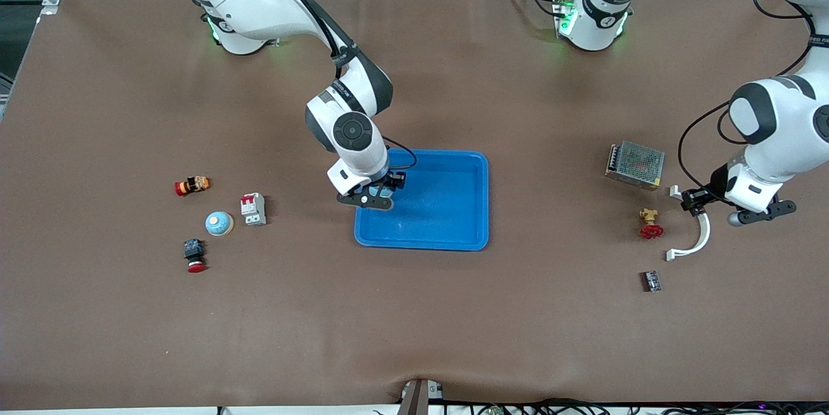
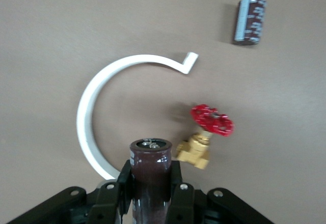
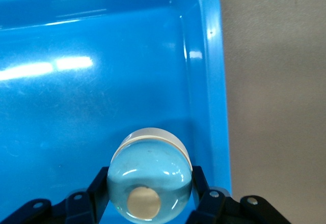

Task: Place electrolytic capacitor and blue bell in tray
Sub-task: 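Open the right gripper over the tray while the left gripper carries the capacitor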

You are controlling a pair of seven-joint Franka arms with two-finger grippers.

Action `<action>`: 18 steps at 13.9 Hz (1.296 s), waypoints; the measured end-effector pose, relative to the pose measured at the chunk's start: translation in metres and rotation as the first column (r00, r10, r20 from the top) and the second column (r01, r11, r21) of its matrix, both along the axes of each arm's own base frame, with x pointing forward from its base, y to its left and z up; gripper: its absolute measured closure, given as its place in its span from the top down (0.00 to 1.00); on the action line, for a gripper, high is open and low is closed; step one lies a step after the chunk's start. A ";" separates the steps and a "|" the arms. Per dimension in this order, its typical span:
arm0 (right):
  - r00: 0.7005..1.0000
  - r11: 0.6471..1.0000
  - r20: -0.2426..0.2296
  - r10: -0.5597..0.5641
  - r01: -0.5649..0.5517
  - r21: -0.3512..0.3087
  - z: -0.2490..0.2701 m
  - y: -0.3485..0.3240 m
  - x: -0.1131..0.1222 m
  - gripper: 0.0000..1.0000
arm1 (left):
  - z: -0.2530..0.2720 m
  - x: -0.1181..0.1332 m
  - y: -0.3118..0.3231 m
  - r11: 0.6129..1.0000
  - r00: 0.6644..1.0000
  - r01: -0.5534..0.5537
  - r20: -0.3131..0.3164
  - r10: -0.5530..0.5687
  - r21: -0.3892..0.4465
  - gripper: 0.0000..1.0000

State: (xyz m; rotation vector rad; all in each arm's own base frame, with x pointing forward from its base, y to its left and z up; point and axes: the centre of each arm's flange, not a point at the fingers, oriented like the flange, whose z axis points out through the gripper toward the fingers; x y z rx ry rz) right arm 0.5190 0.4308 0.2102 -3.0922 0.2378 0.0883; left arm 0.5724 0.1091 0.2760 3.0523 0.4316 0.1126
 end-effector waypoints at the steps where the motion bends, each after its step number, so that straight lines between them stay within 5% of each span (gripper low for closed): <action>1: 1.000 1.000 0.000 0.004 -0.004 0.000 -0.001 0.002 -0.002 0.68 | 0.003 0.002 -0.012 0.999 0.999 -0.038 -0.004 0.038 -0.010 0.32; 16: 1.000 1.000 0.010 0.001 -0.001 0.011 -0.022 0.006 -0.005 0.68 | 0.055 0.006 -0.195 0.927 0.930 -0.365 -0.078 0.360 -0.081 0.32; 18: 1.000 1.000 0.012 -0.024 0.023 0.012 -0.022 0.007 -0.005 0.83 | 0.062 0.006 -0.222 0.899 0.903 -0.428 -0.080 0.422 -0.090 0.32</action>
